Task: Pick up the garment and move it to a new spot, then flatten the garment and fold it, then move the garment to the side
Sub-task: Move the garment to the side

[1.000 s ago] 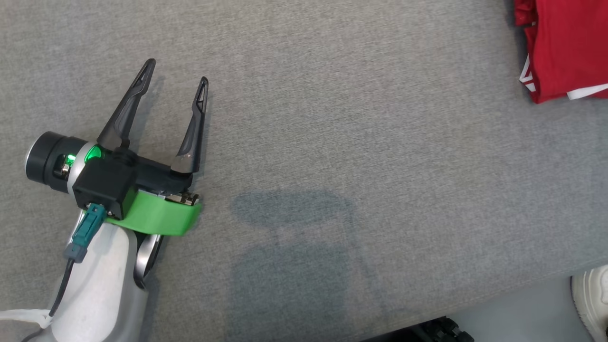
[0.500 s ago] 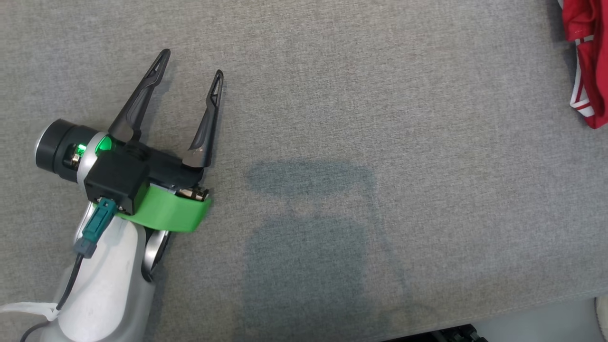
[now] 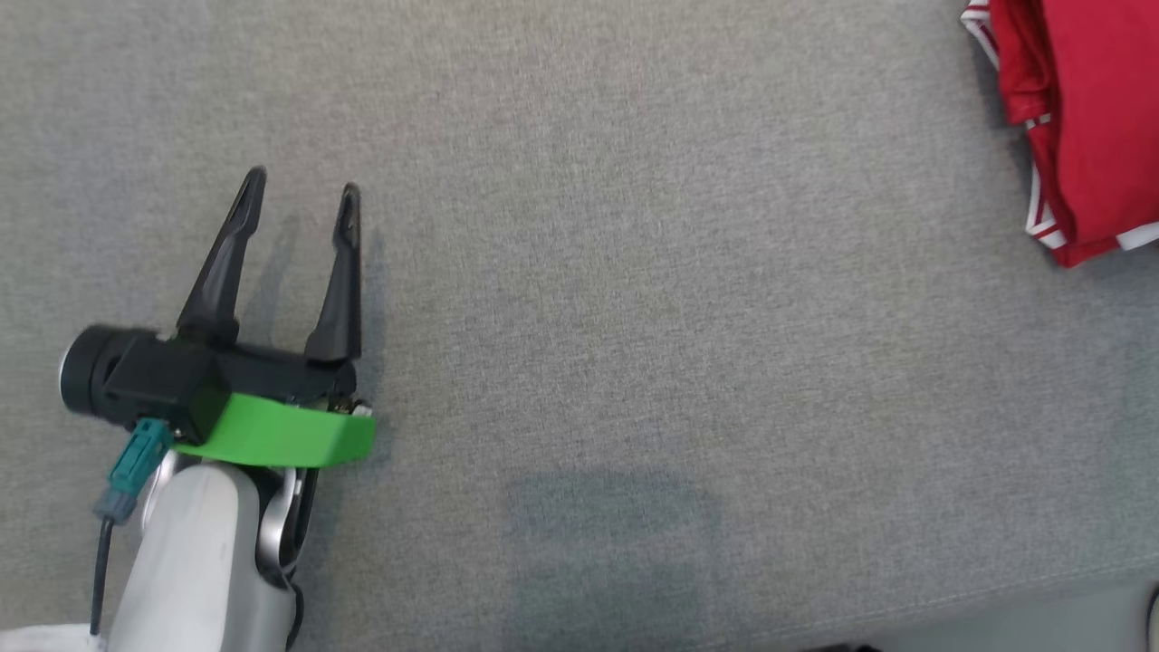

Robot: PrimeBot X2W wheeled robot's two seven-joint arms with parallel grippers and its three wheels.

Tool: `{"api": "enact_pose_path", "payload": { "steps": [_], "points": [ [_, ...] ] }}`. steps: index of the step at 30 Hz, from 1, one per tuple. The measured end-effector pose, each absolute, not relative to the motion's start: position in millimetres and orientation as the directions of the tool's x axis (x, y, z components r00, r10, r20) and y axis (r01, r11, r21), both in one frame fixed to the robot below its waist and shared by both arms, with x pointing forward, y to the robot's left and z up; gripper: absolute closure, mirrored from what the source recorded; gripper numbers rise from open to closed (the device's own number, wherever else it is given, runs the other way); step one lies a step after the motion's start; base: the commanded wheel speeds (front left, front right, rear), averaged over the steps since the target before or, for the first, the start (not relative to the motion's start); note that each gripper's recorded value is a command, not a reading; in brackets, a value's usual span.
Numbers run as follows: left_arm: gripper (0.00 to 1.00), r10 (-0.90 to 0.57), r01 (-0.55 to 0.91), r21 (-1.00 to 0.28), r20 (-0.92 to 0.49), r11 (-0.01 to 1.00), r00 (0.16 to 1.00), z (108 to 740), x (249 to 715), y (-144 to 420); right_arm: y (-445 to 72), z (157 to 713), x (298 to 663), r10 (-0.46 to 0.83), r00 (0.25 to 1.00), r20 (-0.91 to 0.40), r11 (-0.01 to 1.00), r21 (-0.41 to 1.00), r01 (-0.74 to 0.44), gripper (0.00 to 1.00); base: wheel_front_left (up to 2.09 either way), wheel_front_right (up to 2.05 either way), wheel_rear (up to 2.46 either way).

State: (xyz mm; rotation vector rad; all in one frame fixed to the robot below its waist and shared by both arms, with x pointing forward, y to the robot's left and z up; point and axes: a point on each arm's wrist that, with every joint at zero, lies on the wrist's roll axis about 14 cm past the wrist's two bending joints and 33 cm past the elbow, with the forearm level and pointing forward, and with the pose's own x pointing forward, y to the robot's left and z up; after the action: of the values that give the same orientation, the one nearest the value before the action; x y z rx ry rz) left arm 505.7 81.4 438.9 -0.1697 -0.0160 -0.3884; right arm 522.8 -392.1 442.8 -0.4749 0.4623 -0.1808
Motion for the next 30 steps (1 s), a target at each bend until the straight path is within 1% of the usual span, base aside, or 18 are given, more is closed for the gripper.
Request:
{"api": "enact_pose_path", "payload": {
  "steps": [1,3,9,12,19,24,30],
  "points": [
    [0.00,-0.357,0.359,-0.163,0.043,0.919,0.933,440,503,87,-384,445,519,-0.254,0.895,-0.367,0.893,-0.445,0.071,0.00,0.00,0.00,0.00],
    [0.00,-0.301,0.299,-0.181,0.020,0.937,0.953,442,492,103,-364,453,505,-0.201,0.924,-0.325,0.904,-0.424,0.048,0.00,0.00,0.00,0.00],
    [0.00,-0.180,0.170,-0.215,-0.025,0.962,0.983,445,469,133,-326,484,484,-0.129,0.975,-0.184,0.958,-0.279,0.074,0.00,0.00,0.00,0.00],
    [0.00,-0.148,0.136,-0.224,-0.040,0.965,0.988,448,459,141,-308,501,474,-0.106,0.988,-0.111,0.978,-0.190,0.084,0.00,0.00,0.00,0.00],
    [0.00,-0.105,0.091,-0.234,-0.050,0.968,0.993,462,440,154,-262,532,454,-0.045,0.999,0.023,0.999,-0.028,0.046,0.00,0.00,0.00,0.00],
    [0.00,-0.077,0.066,-0.228,-0.039,0.971,0.996,471,428,164,-232,538,438,-0.002,0.997,0.071,0.999,0.046,-0.002,0.00,0.00,0.00,0.00],
    [0.00,-0.036,0.031,-0.221,-0.015,0.975,0.999,482,416,180,-192,530,422,0.065,0.995,0.077,0.989,0.130,-0.074,0.00,0.00,0.00,0.00]
  ]
}}
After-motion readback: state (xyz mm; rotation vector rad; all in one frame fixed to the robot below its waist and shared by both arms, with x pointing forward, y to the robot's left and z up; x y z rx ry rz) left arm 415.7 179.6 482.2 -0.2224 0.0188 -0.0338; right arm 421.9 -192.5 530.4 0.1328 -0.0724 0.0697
